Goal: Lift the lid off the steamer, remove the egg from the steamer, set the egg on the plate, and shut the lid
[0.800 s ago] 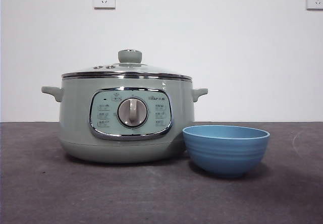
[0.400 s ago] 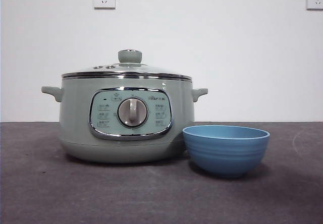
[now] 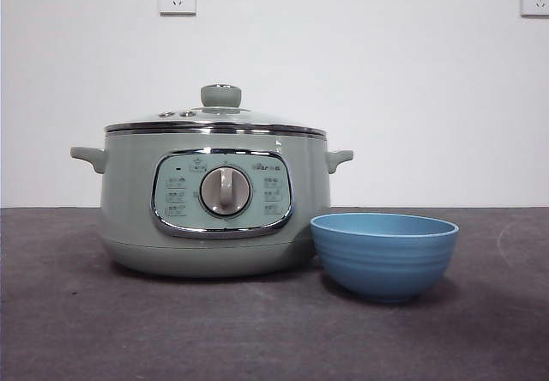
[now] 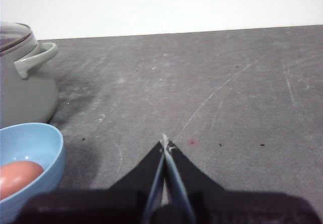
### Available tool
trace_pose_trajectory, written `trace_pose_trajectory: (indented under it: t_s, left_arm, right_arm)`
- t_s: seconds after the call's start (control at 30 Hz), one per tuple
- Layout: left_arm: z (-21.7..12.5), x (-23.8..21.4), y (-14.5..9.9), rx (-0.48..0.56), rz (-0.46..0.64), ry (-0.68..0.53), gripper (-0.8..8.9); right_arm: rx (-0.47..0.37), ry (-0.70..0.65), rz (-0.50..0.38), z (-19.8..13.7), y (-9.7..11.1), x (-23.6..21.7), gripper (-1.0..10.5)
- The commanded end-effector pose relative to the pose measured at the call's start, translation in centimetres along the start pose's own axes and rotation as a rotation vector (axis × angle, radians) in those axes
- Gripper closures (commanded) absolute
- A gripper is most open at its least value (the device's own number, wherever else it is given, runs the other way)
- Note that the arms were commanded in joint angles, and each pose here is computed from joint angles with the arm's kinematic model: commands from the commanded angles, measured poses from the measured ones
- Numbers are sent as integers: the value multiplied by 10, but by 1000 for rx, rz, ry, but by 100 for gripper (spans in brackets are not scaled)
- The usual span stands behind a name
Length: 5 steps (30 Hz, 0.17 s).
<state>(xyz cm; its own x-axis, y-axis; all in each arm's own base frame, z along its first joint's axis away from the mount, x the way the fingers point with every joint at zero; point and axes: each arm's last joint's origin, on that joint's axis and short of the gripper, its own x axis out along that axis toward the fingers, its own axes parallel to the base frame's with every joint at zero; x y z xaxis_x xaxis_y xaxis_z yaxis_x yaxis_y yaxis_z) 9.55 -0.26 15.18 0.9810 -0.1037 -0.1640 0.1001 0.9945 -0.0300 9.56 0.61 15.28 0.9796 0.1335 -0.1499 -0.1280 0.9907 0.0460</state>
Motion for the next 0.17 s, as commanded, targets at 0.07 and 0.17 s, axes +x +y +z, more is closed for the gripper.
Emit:
trace_pose_trajectory:
  t_s: [0.07, 0.17]
  left_arm:
    - [-4, 1, 1, -5, 7, 7, 817]
    - [-4, 1, 1, -5, 7, 7, 817]
  right_arm:
    - [6, 17, -1, -4, 0, 1, 946]
    - [6, 17, -2, -4, 0, 1, 946]
